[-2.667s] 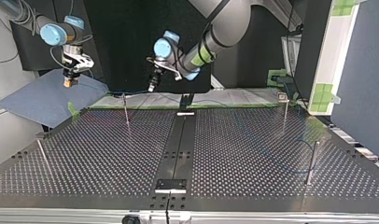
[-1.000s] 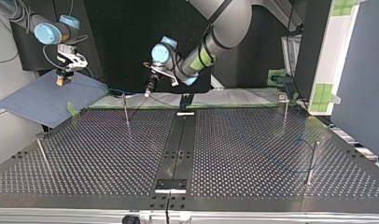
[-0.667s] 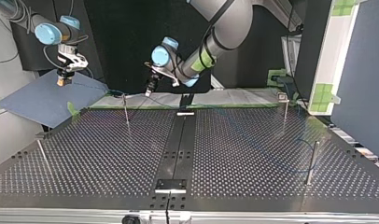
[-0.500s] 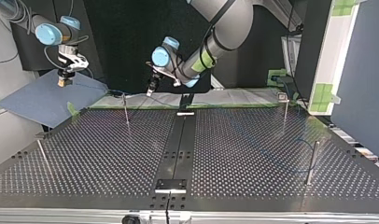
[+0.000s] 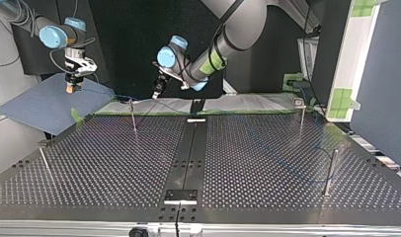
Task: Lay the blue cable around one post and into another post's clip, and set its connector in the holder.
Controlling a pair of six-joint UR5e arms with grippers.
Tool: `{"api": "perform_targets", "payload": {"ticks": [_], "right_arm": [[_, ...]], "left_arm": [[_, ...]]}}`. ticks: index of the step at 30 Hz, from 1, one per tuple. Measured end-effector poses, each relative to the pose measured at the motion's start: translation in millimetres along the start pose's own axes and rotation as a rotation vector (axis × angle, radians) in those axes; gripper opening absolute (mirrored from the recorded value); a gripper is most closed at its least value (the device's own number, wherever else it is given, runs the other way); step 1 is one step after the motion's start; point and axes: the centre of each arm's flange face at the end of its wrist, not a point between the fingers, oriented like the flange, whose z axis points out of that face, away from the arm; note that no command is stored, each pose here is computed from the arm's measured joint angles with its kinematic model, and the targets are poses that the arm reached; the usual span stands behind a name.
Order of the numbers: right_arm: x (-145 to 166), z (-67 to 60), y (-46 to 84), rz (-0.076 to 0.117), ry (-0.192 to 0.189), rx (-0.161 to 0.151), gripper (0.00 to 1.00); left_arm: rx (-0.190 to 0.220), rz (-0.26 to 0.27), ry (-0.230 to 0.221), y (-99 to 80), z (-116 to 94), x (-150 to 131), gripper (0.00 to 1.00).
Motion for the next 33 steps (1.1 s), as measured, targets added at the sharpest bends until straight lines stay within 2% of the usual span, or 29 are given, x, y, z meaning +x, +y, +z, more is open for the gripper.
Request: {"api": "perform_targets", "payload": {"ticks": [16, 21, 26, 33], "right_arm": [[-4, -1.8, -8.1, 0.005, -0.016, 0.013, 0.0], [-5, -2.2, -10.2, 0.005, -0.02, 0.016, 0.0], [-6, -2.5, -12.8, 0.004, -0.022, 0.021, 0.0], [-6, -2.7, -14.6, 0.003, -0.023, 0.024, 0.0]], "left_arm": [[-0.027, 0.002, 0.018, 14.7, 5, 5, 0.56], [-0.049, 0.011, 0.041, 19.1, 10, 18, 0.56], [-0.052, 0.007, 0.055, 16.4, 15, 32, 0.53], [-0.061, -0.007, 0.013, 12.2, 31, 21, 0.53]]}}
